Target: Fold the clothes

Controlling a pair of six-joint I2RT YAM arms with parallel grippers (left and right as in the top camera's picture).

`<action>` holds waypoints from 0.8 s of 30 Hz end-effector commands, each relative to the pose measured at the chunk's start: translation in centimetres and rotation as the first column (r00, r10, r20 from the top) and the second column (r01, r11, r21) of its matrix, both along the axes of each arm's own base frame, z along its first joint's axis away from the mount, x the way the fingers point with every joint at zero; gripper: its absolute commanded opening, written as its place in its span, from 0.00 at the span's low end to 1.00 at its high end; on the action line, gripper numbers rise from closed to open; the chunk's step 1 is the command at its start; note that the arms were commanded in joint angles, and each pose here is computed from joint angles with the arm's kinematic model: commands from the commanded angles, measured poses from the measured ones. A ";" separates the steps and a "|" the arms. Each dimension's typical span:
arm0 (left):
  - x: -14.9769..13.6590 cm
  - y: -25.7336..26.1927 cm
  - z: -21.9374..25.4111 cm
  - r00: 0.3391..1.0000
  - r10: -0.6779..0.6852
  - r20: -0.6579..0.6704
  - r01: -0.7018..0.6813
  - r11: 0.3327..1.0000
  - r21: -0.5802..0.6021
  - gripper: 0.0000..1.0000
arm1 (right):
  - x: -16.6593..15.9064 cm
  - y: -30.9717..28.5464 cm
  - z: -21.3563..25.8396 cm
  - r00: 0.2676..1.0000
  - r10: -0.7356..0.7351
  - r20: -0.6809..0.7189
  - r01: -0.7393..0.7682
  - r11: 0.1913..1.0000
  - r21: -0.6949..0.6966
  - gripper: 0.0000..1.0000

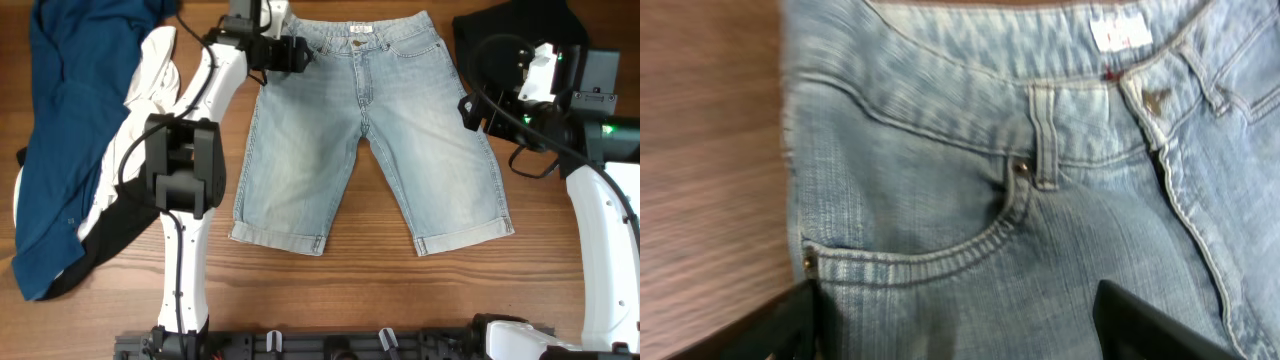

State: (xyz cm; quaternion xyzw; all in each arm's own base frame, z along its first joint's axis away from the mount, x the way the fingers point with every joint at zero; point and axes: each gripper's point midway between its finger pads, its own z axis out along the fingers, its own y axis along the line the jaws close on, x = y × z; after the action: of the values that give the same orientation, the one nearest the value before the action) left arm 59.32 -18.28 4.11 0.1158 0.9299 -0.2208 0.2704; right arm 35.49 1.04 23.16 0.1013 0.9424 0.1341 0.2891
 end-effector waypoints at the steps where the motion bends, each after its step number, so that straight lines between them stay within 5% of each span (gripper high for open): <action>1: 0.6 1.9 -1.0 0.999 0.037 -0.002 -0.037 0.997 0.071 0.75 | -0.4 0.3 0.3 1.000 0.025 0.010 -0.025 1.000 0.003 0.94; 3: 0.7 2.8 -1.3 0.998 0.061 -0.003 -0.061 0.993 0.100 0.73 | -0.4 0.3 0.3 1.000 0.026 0.009 -0.026 1.000 0.002 0.94; 6: 0.8 3.1 -1.4 0.998 0.069 -0.001 -0.069 0.992 0.110 0.32 | -0.3 0.4 0.3 1.000 0.028 0.012 -0.028 1.000 0.002 0.94; 7: 0.7 3.1 -1.5 0.998 0.069 -0.003 -0.068 0.992 0.111 0.27 | -0.3 0.4 0.3 1.000 0.029 0.012 -0.029 1.000 0.002 0.95; 12: -0.1 2.9 -4.5 0.996 0.064 -0.063 -0.055 0.991 0.125 0.35 | -0.3 0.5 0.3 0.999 0.031 0.012 -0.031 1.000 0.002 0.95; 13: -0.3 2.9 -4.9 0.995 0.064 -0.074 -0.054 0.990 0.128 0.30 | -0.3 0.5 0.3 0.999 0.031 0.012 -0.031 1.000 0.002 0.94; 15: 0.0 4.1 -5.2 0.989 0.128 -0.073 -0.114 0.979 0.171 0.04 | -0.1 0.5 0.4 0.999 0.031 0.020 -0.031 1.000 0.002 0.94; 18: -0.2 6.5 -5.6 0.962 0.251 -0.109 -0.225 0.952 0.208 0.04 | 0.2 0.7 0.5 0.999 0.031 0.029 -0.031 0.999 0.012 0.90; 24: -6.4 17.3 -0.4 0.776 0.547 -0.315 -0.452 0.830 0.327 0.04 | 1.9 3.0 -2.7 0.996 0.077 -0.045 -0.076 0.997 0.031 0.89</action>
State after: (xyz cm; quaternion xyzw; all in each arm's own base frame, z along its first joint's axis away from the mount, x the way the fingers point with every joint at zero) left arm 55.08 -8.91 0.93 -0.0491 0.9834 -0.1109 0.1346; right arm 36.69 2.56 22.44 0.0811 0.9434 0.1439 0.2876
